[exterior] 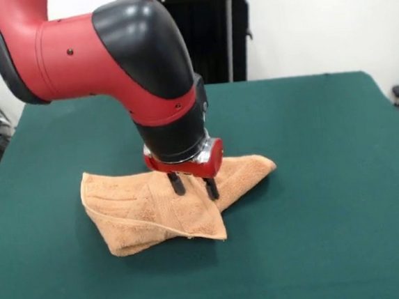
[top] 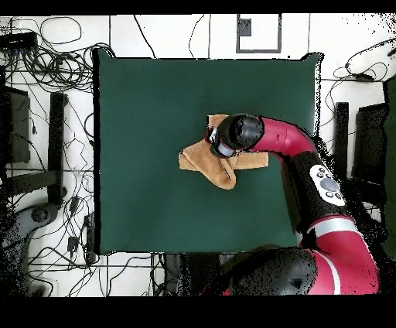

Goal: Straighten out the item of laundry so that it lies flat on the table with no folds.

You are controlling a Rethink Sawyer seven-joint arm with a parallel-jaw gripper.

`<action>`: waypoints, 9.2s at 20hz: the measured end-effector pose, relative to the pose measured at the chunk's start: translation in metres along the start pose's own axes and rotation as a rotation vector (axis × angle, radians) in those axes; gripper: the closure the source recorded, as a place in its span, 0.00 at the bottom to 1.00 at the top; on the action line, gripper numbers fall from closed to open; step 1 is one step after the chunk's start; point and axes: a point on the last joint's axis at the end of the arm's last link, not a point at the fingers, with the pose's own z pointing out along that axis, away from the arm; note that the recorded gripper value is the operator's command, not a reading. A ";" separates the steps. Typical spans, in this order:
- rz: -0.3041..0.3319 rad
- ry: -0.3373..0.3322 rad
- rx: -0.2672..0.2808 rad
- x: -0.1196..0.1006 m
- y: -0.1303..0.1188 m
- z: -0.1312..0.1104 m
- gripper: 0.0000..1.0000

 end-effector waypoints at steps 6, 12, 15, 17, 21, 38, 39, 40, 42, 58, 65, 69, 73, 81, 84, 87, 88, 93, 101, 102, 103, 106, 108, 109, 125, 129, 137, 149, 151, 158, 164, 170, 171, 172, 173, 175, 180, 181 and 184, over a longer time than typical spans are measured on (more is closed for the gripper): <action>0.002 -0.022 0.023 -0.004 -0.006 -0.009 0.00; 0.020 -0.071 0.037 -0.017 -0.020 -0.039 1.00; 0.028 -0.088 0.036 -0.021 -0.026 -0.050 1.00; 0.034 -0.102 0.037 -0.025 -0.031 -0.059 1.00; 0.037 -0.116 0.038 -0.028 -0.033 -0.068 1.00; 0.047 -0.118 0.027 -0.030 -0.031 -0.071 0.00; 0.047 -0.117 0.026 -0.030 -0.031 -0.071 0.00; 0.048 -0.117 0.025 -0.030 -0.031 -0.071 0.00; 0.050 -0.116 0.024 -0.030 -0.032 -0.071 0.00; 0.121 -0.032 -0.034 -0.013 -0.078 -0.060 0.00; 0.117 0.009 -0.073 0.001 -0.075 -0.054 0.00; 0.097 0.036 -0.096 0.010 -0.059 -0.052 0.00; 0.082 0.051 -0.112 0.015 -0.045 -0.052 0.00; 0.064 0.060 -0.131 0.017 -0.031 -0.050 0.00; 0.059 0.073 -0.131 0.020 -0.029 -0.041 0.00; 0.046 0.085 -0.123 0.023 -0.029 -0.022 0.00; 0.039 0.086 -0.119 0.024 -0.030 -0.015 0.00; 0.007 0.073 -0.106 0.029 -0.029 0.015 0.00; -0.027 0.051 -0.075 0.030 -0.024 0.018 0.00; -0.033 0.049 -0.069 0.031 -0.023 0.019 0.00; -0.045 0.042 -0.057 0.032 -0.022 0.019 0.00; -0.061 0.032 -0.039 0.034 -0.020 0.019 0.00; -0.081 0.018 -0.017 0.036 -0.017 0.019 0.00; -0.091 0.011 -0.006 0.037 -0.016 0.019 0.00; -0.197 -0.099 0.168 0.046 -0.015 0.005 0.00; -0.185 -0.129 0.200 0.039 -0.029 -0.011 0.00; -0.150 -0.192 0.239 0.017 -0.052 -0.041 0.00; -0.104 -0.180 0.222 0.006 -0.071 -0.033 0.00; -0.089 -0.164 0.217 0.006 -0.081 -0.025 0.00; -0.065 -0.138 0.202 0.007 -0.096 -0.011 1.00; -0.059 -0.169 0.164 0.000 -0.098 -0.006 1.00; -0.059 -0.174 0.159 0.000 -0.098 -0.004 1.00; -0.059 -0.174 0.159 0.000 -0.098 -0.004 1.00; -0.059 -0.174 0.159 0.000 -0.098 -0.004 1.00; -0.059 -0.174 0.159 0.000 -0.098 -0.004 1.00; -0.059 -0.174 0.159 0.000 -0.098 -0.005 1.00; -0.058 -0.179 0.153 0.000 -0.096 -0.009 1.00; -0.057 -0.180 0.149 -0.001 -0.094 -0.011 1.00; -0.053 -0.186 0.137 -0.002 -0.089 -0.017 1.00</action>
